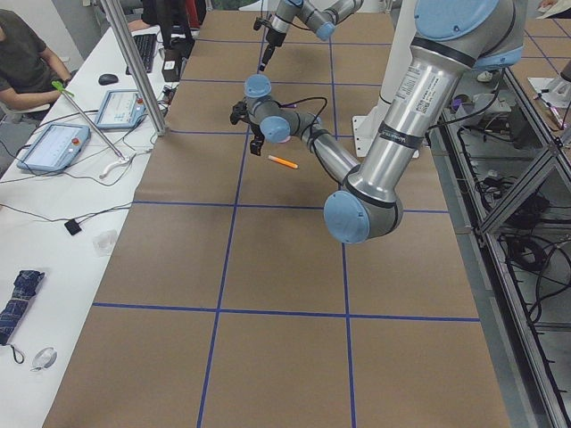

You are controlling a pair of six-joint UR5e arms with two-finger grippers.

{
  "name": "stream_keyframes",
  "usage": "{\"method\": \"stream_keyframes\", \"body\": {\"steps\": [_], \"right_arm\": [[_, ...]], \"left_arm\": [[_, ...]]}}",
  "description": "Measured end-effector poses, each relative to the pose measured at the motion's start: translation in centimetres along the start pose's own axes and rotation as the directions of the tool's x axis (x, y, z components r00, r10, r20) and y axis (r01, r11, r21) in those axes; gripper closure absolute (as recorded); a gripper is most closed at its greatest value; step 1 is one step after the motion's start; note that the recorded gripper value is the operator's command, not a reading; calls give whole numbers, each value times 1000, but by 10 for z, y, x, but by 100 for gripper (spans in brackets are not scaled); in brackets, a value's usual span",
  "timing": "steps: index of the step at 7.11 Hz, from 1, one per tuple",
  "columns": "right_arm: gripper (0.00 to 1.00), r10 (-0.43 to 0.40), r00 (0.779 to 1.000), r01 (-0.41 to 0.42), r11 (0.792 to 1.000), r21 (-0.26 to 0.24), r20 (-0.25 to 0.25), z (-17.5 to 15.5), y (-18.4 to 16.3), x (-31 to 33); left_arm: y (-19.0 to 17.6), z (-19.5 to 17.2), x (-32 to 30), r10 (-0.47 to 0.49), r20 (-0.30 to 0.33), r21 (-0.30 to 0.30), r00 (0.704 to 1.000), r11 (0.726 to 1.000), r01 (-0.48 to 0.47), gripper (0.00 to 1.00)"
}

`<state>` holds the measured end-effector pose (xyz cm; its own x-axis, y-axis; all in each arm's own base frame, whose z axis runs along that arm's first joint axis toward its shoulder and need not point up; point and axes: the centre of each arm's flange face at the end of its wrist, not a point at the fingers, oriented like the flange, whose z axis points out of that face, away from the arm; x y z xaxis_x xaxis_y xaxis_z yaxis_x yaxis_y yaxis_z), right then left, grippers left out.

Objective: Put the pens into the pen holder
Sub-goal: 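Grasp the orange marker with the left gripper while the right gripper withdraws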

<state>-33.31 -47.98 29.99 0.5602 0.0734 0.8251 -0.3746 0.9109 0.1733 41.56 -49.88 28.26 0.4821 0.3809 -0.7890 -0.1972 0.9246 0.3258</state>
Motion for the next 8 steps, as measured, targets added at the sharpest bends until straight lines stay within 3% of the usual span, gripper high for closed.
{"method": "stream_keyframes", "body": {"steps": [2, 4, 8], "right_arm": [[0, -27, 999, 24, 998, -64, -48, 4, -13, 55], [0, -30, 997, 25, 996, -84, -69, 9, -12, 72], [0, -30, 997, 23, 996, -86, -77, 11, -10, 77]], "left_arm": [[10, 56, 27, 124, 79, -92, 989, 989, -117, 8], [-1, 92, 57, 208, 154, -149, 966, 971, -186, 14], [-16, 110, 68, 221, 178, -176, 959, 966, -190, 33]]}}
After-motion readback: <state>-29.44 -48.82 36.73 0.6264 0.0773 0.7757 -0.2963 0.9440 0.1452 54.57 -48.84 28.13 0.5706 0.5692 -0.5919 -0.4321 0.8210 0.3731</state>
